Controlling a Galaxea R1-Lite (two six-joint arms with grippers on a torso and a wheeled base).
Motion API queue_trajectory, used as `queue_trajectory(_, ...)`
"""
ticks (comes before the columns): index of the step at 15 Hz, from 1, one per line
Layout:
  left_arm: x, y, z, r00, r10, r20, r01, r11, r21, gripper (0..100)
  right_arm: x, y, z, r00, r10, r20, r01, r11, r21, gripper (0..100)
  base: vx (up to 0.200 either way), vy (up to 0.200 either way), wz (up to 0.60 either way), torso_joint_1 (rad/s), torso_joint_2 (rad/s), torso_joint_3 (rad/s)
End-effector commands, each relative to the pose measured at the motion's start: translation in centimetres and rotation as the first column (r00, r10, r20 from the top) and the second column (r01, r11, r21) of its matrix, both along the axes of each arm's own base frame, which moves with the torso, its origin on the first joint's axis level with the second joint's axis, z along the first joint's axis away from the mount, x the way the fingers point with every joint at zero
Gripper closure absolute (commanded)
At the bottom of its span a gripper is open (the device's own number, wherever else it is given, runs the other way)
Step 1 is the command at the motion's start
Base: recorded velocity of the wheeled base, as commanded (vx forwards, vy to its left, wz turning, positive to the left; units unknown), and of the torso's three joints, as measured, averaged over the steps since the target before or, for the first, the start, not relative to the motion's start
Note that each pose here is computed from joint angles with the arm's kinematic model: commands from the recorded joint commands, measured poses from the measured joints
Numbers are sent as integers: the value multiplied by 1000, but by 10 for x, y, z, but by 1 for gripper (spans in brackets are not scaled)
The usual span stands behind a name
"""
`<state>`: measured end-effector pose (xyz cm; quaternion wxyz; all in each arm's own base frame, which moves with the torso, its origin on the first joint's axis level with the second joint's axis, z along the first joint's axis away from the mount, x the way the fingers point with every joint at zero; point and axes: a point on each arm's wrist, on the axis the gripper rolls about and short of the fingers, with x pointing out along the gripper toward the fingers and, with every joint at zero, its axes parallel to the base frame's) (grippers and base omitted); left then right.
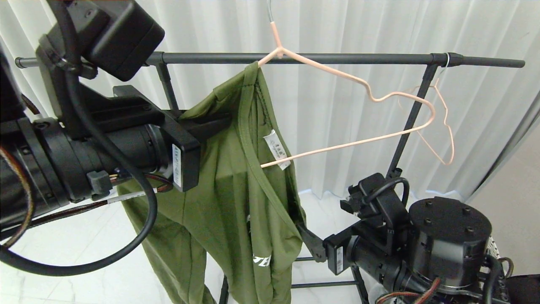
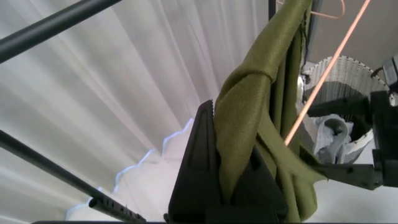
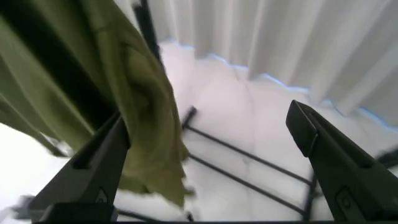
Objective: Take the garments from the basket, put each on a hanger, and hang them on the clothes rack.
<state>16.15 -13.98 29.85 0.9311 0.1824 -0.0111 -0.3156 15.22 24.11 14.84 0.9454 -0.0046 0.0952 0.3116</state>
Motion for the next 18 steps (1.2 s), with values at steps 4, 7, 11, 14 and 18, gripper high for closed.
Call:
queue_trajectory(4,6,6,-15,991,131,-23,-129,990,53,100,38,-62,-12,961,-271,55,277,949,-154,0,0,0,0,0,0,0)
queue_trajectory(7,8,9,-29,984,170,-48,-165,982,96,100,54,-94,3,914,-394,97,404,906,-124,0,0,0,0,0,0,0)
queue_trajectory(11,4,13,-47,980,185,-71,-172,972,159,100,60,-118,18,872,-469,138,483,871,-92,0,0,0,0,0,0,0)
queue_trajectory(14,2,14,-57,979,184,-93,-165,969,183,100,57,-121,24,868,-472,154,487,870,-74,0,0,0,0,0,0,0)
queue_trajectory(18,7,10,-68,975,189,-117,-159,960,230,100,42,-126,43,903,-373,213,388,921,-29,0,0,0,0,0,0,0)
